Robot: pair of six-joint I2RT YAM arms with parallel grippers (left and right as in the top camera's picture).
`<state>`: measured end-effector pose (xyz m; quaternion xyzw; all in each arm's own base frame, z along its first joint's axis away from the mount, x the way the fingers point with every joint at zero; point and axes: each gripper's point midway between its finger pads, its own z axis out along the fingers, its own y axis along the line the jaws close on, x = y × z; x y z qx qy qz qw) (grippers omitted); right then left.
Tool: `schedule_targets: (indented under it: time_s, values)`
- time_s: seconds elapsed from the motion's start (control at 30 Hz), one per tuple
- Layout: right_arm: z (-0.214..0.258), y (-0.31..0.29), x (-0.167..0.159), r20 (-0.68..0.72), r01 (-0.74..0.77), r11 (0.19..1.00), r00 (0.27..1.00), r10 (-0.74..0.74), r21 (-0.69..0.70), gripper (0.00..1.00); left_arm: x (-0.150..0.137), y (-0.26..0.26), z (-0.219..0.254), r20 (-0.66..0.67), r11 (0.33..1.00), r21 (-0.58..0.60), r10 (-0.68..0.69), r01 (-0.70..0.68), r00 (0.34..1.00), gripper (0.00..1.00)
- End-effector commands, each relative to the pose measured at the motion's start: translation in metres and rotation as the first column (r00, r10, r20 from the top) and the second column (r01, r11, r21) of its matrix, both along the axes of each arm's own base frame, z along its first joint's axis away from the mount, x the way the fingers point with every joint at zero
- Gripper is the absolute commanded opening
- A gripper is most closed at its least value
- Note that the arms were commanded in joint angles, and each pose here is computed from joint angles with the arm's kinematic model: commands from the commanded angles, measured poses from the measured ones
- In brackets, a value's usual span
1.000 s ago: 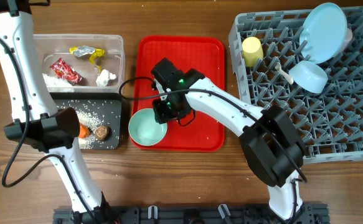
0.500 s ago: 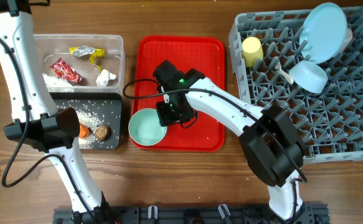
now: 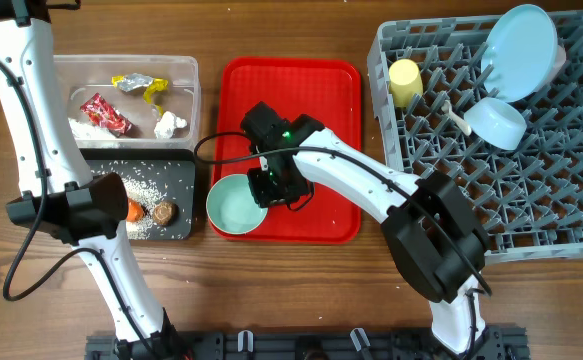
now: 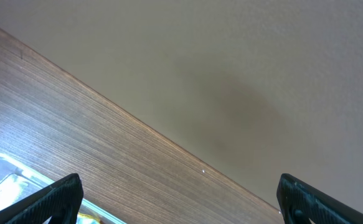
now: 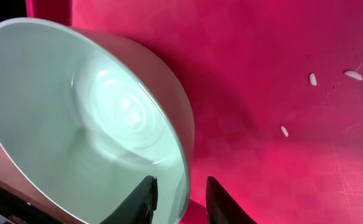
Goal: Sort waste into correct bins and load items into the dishwasher rack
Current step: 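Move the right gripper to the mint green bowl and grip its rim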
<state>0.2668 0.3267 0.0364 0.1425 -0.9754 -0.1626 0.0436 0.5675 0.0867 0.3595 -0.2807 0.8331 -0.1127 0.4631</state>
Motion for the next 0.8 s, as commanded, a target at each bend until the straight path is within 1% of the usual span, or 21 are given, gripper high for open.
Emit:
schedule_targets:
  time_s: [0.0,0.07,0.27,0.3,0.33,0.47,0.53,0.77]
  values:
    - [-0.0054,-0.0001,-0.0038,-0.013,0.005,1.0,1.0,-0.005,-0.015,0.26,0.0011,0.004,-0.0047,-0.008,1.0,-0.009,0.007,-0.007,1.0,1.0]
    - [-0.006,-0.0002,-0.0039,-0.014,0.005,1.0,1.0,-0.005,-0.016,0.22,0.0011,0.004,-0.0046,-0.008,1.0,-0.009,0.007,-0.007,1.0,1.0]
    - [-0.0117,-0.0019,-0.0055,-0.022,0.025,0.999,0.999,-0.025,-0.02,0.21,0.0011,0.004,-0.0046,-0.008,1.0,-0.009,0.007,-0.007,1.0,1.0]
    - [-0.0117,-0.0019,-0.0054,-0.021,0.025,0.999,0.999,-0.025,-0.02,0.18,0.0011,0.004,-0.0046,-0.008,1.0,-0.009,0.007,-0.007,1.0,1.0]
    - [-0.0118,-0.0019,-0.0054,-0.021,0.026,0.999,0.999,-0.026,-0.02,0.13,0.0011,0.004,-0.0046,-0.008,1.0,-0.009,0.007,-0.007,1.0,1.0]
    - [-0.0117,-0.0017,-0.0054,-0.022,0.026,0.999,0.999,-0.026,-0.019,0.06,0.0011,0.004,-0.0046,-0.008,1.0,-0.009,0.007,-0.007,1.0,1.0]
    - [-0.0116,-0.0011,-0.005,-0.019,0.024,1.0,1.0,-0.024,-0.016,0.04,0.0011,0.004,-0.0046,-0.008,1.0,-0.009,0.007,-0.007,1.0,1.0]
    - [-0.0097,0.0013,-0.0051,-0.031,0.022,1.0,0.999,-0.022,0.006,0.04,0.0011,0.004,-0.0046,-0.008,1.0,-0.009,0.007,-0.007,1.0,1.0]
